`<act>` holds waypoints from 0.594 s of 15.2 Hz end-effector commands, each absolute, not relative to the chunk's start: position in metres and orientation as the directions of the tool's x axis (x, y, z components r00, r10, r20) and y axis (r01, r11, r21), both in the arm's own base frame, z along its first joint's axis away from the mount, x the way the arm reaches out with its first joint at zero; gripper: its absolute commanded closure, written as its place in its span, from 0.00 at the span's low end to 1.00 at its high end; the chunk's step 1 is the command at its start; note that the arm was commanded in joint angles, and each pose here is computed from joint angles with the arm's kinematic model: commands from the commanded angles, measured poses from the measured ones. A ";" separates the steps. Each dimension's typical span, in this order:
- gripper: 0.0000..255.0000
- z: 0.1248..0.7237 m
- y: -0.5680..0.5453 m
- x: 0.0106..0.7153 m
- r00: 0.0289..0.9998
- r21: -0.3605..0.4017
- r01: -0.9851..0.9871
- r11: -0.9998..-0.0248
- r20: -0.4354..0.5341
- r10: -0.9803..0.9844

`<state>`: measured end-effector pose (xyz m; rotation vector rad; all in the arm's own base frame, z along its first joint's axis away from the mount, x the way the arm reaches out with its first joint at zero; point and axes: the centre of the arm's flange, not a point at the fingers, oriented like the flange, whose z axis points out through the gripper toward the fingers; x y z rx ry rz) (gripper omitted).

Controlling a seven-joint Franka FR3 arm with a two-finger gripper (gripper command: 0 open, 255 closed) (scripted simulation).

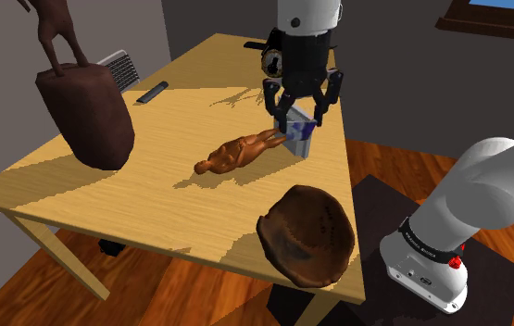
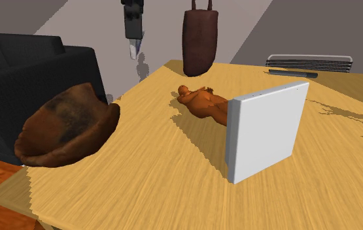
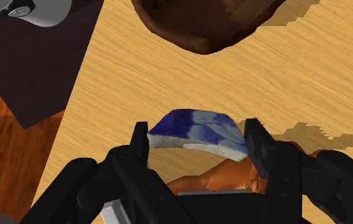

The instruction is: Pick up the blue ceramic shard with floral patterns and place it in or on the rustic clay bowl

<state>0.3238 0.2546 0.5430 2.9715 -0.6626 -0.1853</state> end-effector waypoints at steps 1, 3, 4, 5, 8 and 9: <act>1.00 0.546 0.271 0.297 0.898 0.116 -0.418 -0.901 -0.099 -0.429; 1.00 0.548 0.286 0.275 0.898 0.116 -0.418 -0.901 -0.099 -0.429; 1.00 0.549 0.293 0.264 0.898 0.116 -0.418 -0.901 -0.099 -0.429; 1.00 0.549 0.300 0.253 0.898 0.116 -0.418 -0.901 -0.099 -0.429; 1.00 0.552 0.323 0.220 0.898 0.116 -0.418 -0.901 -0.099 -0.429; 1.00 0.553 0.333 0.204 0.898 0.116 -0.418 -0.901 -0.099 -0.429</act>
